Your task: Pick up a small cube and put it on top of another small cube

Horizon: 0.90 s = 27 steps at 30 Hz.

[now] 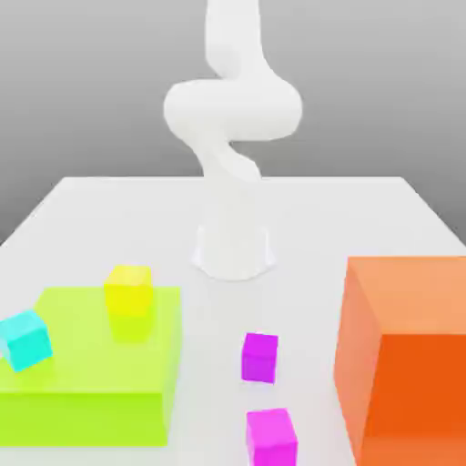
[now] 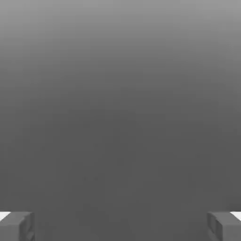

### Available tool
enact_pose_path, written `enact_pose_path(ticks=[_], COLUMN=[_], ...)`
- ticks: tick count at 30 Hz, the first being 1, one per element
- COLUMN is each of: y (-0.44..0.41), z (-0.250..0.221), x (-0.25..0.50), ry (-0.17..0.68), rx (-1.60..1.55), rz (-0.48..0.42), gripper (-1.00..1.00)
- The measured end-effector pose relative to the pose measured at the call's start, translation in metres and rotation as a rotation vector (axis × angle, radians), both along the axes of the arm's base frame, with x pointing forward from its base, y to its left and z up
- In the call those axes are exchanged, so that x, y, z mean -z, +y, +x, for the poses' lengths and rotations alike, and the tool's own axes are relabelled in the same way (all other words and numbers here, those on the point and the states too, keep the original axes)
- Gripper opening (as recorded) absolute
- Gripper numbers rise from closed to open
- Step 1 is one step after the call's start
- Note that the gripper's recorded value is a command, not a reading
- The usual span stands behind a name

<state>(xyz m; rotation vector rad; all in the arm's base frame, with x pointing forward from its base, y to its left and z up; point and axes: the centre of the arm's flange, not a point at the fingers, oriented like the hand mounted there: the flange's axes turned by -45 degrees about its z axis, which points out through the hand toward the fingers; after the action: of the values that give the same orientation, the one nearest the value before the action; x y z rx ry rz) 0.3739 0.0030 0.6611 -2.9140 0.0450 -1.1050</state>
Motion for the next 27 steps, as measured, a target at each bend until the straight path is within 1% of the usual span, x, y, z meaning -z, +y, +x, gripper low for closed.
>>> enact_pose_path(ticks=[4,9,13,18,20,25,26,27], y=[0.009,0.022,0.032,0.039,0.04,0.04,0.04,0.04], z=[0.035,0.045,0.024,-0.036,-0.045,-0.05,-0.05,-0.05], x=[0.099,0.224,0.326,0.453,0.48,0.523,0.529,0.529], ry=[0.145,0.326,0.48,0.689,0.716,0.724,0.725,0.725], rx=[0.016,0.045,0.076,0.128,0.133,0.136,0.136,0.136], rz=[0.036,0.06,0.063,0.042,0.04,0.04,0.039,0.039], gripper=[0.0,0.0,0.0,0.0,0.0,0.0,-1.0,-1.0])
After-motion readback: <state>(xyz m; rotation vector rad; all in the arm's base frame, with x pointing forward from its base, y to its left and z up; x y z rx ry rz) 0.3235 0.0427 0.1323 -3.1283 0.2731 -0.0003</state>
